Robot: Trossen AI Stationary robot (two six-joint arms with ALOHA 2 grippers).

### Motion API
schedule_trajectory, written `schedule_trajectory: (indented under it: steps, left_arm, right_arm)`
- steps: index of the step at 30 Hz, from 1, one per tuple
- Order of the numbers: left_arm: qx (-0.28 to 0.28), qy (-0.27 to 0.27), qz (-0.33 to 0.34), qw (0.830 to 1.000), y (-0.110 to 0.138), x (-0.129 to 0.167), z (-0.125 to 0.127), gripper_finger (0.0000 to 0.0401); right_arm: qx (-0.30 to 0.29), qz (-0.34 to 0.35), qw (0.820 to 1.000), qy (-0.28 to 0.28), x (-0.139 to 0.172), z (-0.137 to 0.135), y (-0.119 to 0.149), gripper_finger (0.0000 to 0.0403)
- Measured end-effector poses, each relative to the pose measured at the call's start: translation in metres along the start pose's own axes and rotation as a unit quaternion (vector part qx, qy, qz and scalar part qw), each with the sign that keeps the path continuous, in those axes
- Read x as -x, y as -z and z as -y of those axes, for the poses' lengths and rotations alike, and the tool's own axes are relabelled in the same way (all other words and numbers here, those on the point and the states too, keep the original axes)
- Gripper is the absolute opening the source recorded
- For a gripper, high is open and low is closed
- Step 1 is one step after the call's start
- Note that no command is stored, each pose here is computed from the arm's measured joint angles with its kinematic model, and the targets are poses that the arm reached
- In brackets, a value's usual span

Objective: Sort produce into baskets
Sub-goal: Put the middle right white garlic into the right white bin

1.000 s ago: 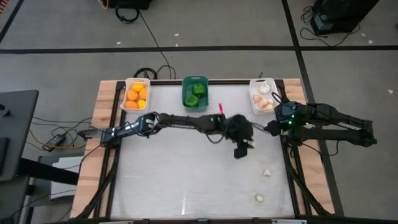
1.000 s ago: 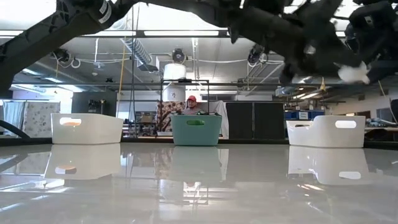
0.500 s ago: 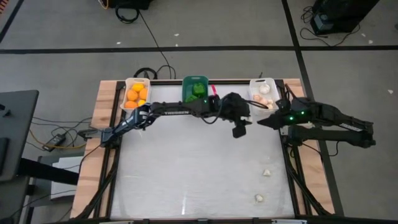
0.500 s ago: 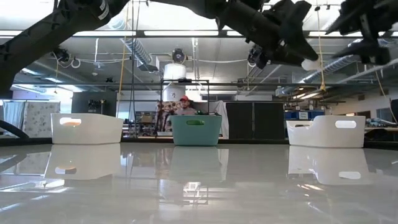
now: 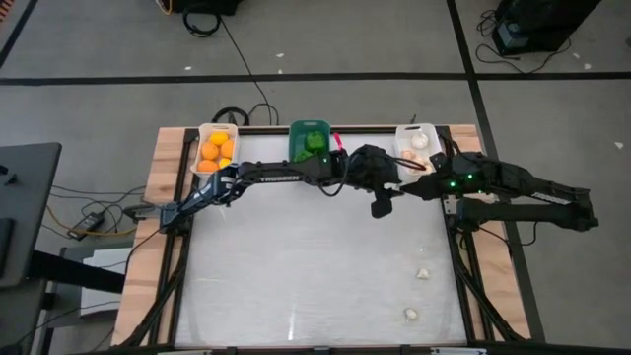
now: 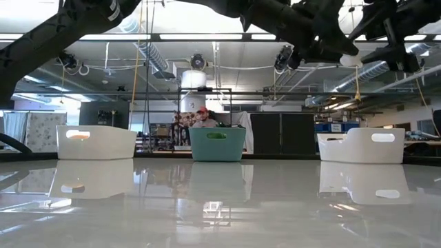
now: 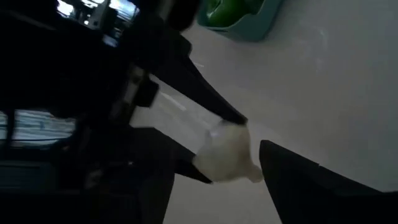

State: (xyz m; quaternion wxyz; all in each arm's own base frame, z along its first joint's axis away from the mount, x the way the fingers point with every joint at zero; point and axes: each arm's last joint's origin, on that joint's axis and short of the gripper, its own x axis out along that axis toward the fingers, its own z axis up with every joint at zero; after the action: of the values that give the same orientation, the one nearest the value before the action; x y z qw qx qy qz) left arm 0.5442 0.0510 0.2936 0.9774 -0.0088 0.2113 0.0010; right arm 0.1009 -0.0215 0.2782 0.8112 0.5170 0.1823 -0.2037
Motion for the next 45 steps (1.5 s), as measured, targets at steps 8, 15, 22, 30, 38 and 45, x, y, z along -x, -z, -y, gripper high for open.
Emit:
schedule_trajectory:
  steps: [8,15,22,30,38,45]
  left_arm:
    - [0.002,0.004,0.009,1.0,-0.002,0.0,0.002,0.0159]
    - [0.012,0.003,0.01,1.0,-0.002,-0.001,0.002,0.0159]
    - [0.098,-0.007,0.0,0.995,0.0,0.0,-0.004,0.0223]
    - [0.179,-0.042,-0.095,0.978,0.013,0.016,-0.03,0.0319]
    - [0.187,-0.052,-0.126,0.973,0.006,0.037,-0.037,0.0326]
    - [0.153,-0.078,-0.182,0.968,-0.011,0.084,-0.019,0.0301]
  right_arm:
    - [-0.009,-0.023,1.0,0.001,-0.004,0.0,0.001,0.0161]
    - [-0.013,-0.02,1.0,0.005,-0.004,0.0,0.001,0.0124]
    - [-0.021,-0.008,1.0,0.01,-0.004,0.001,-0.001,0.0118]
    - [-0.038,0.138,0.986,0.083,-0.008,0.003,-0.012,0.0117]
    - [-0.08,0.309,0.927,0.199,-0.019,0.011,-0.029,0.0118]
    - [-0.079,0.344,0.888,0.295,-0.037,0.023,-0.041,0.0118]
